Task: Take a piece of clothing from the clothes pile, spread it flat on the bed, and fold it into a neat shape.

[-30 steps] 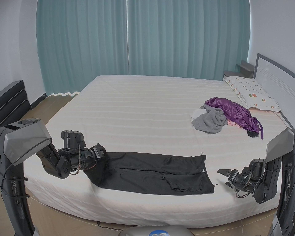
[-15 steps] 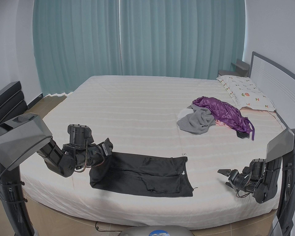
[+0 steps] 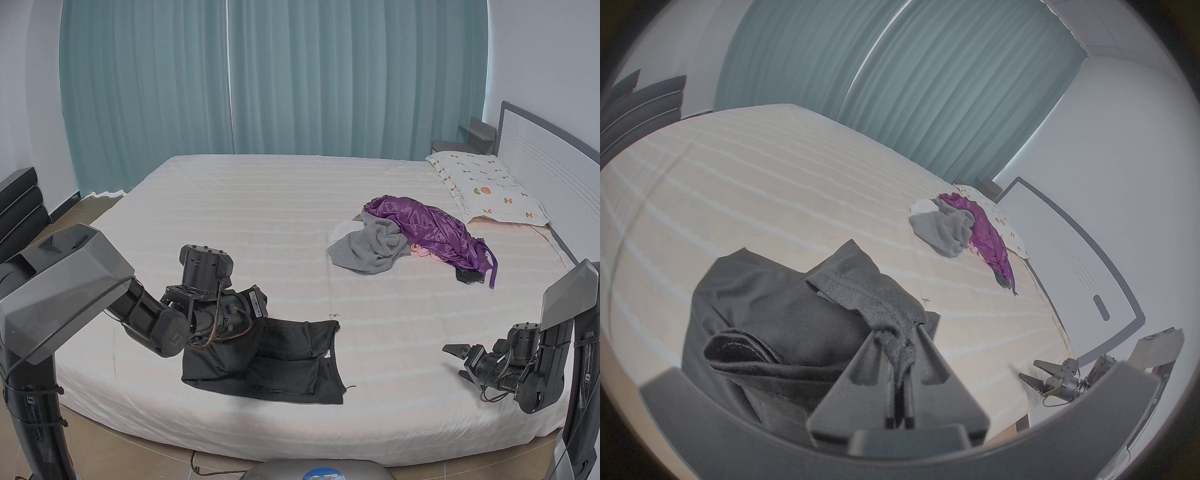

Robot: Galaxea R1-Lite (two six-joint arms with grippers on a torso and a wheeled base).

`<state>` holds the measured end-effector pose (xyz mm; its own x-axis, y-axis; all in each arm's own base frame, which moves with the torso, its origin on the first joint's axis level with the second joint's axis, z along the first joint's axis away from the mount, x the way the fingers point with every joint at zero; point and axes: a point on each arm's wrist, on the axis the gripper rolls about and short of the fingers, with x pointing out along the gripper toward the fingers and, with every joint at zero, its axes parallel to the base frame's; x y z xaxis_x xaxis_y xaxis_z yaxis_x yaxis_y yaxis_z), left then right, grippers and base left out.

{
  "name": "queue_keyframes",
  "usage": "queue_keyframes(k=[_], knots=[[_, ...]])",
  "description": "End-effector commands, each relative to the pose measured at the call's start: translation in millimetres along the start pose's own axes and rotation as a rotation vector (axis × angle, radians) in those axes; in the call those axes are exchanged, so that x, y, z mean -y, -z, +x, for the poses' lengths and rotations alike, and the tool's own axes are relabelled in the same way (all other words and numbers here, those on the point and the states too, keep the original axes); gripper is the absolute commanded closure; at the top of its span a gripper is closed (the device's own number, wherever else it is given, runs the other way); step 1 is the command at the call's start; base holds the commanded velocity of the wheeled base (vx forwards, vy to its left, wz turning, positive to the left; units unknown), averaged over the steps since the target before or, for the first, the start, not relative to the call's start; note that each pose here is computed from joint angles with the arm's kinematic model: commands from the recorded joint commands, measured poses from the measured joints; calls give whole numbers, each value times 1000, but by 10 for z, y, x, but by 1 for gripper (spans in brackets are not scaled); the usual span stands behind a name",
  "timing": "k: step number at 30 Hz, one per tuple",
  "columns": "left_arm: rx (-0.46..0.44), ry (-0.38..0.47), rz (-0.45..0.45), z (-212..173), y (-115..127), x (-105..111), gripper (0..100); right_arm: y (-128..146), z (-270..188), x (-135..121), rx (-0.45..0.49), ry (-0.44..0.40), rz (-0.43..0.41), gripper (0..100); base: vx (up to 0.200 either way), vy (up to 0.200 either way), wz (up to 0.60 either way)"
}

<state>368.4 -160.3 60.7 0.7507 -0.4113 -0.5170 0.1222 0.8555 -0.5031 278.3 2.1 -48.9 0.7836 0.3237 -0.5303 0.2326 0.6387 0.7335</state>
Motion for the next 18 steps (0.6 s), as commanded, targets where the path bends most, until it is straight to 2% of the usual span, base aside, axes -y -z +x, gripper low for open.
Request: queue_keyframes(k=[1,7,14,15,18], knots=[[-34,5,23,157,125,121,100,-11,0,-12,10,-11,-6,0,0,-200,0],[-65,-54,42,383,348,113,100,-8,1,-9,9,-10,-5,0,0,0,0],[-104,-62,59,447,526,156,100,-5,3,-11,8,-11,-6,0,0,0,0],[-108,-67,60,464,550,145,0,-5,3,-11,8,-11,-6,0,0,0,0],[-107,-87,66,500,603,141,0,-5,3,-11,8,-11,-6,0,0,0,0]])
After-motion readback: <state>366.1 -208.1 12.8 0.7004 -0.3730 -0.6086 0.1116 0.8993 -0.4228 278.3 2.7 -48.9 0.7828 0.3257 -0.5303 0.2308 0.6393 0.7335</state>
